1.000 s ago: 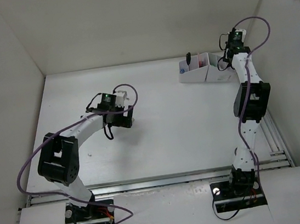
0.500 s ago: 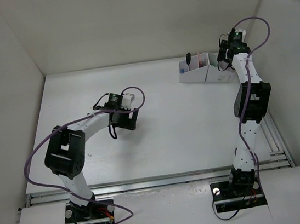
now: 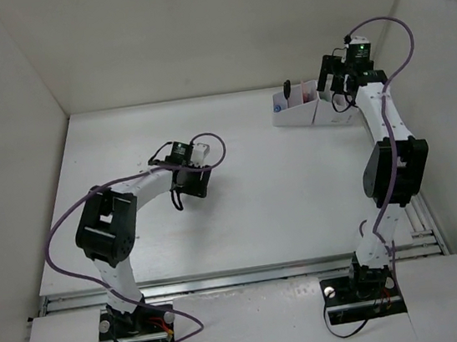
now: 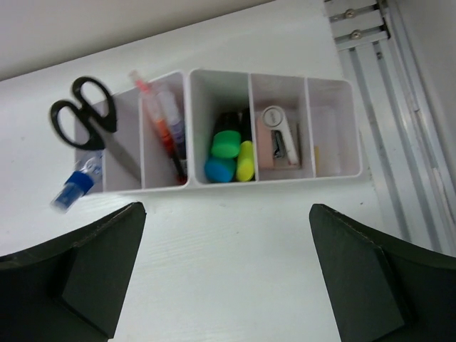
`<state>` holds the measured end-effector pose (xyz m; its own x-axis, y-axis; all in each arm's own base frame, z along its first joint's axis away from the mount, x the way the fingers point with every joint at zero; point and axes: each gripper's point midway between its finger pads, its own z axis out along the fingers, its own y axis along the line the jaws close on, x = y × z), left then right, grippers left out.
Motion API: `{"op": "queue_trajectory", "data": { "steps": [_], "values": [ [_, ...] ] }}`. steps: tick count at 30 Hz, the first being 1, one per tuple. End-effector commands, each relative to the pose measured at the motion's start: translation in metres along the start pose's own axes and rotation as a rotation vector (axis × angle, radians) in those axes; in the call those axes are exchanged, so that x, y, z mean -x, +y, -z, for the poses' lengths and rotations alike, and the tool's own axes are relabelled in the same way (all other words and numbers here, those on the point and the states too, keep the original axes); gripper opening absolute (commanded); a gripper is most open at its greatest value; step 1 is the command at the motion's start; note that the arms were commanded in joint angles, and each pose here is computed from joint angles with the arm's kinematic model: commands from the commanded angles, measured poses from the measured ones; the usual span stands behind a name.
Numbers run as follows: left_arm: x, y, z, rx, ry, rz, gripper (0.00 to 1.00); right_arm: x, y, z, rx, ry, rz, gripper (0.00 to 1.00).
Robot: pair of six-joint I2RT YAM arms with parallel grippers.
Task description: Sort the stationery into containers
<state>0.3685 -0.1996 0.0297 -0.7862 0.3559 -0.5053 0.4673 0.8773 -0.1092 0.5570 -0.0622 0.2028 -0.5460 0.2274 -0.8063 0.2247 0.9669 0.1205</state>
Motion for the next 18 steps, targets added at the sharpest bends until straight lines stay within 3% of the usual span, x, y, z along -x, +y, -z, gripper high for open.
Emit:
{"op": "queue_trajectory", "data": {
  "steps": [1, 3, 4, 6, 7, 9, 12, 14, 18],
  "values": [
    [0.033, -0.001, 0.004, 0.002, -0.088, -0.021, 0.52, 0.022, 0.021, 0.036, 0.071, -0.076, -0.011, 0.98],
    [0.035, -0.002, 0.001, -0.005, -0.094, -0.019, 0.42, 0.009, 0.03, 0.047, 0.108, -0.052, -0.032, 0.98],
    [0.035, -0.006, -0.002, -0.009, -0.093, -0.028, 0.32, -0.008, 0.031, 0.048, 0.111, -0.022, -0.038, 0.98],
    [0.036, -0.006, -0.004, -0.013, -0.096, -0.029, 0.22, -0.012, 0.038, 0.064, 0.087, -0.036, -0.017, 0.98],
    [0.035, -0.006, -0.005, -0.011, -0.093, -0.029, 0.1, -0.032, 0.04, 0.065, 0.076, -0.002, 0.001, 0.98],
    [0.036, -0.009, -0.004, -0.007, -0.097, -0.03, 0.0, -0.04, 0.049, 0.083, 0.097, -0.01, 0.004, 0.98],
    [0.042, -0.02, 0.007, -0.021, -0.15, -0.039, 0.0, -0.069, 0.09, 0.112, 0.236, 0.015, 0.027, 0.98],
    [0.058, -0.038, 0.039, -0.079, -0.255, -0.069, 0.0, -0.093, 0.115, 0.134, 0.351, 0.021, 0.043, 0.98],
    [0.057, -0.068, 0.072, -0.142, -0.35, -0.153, 0.0, -0.128, 0.162, 0.178, 0.597, 0.038, 0.02, 0.98]
  ]
}}
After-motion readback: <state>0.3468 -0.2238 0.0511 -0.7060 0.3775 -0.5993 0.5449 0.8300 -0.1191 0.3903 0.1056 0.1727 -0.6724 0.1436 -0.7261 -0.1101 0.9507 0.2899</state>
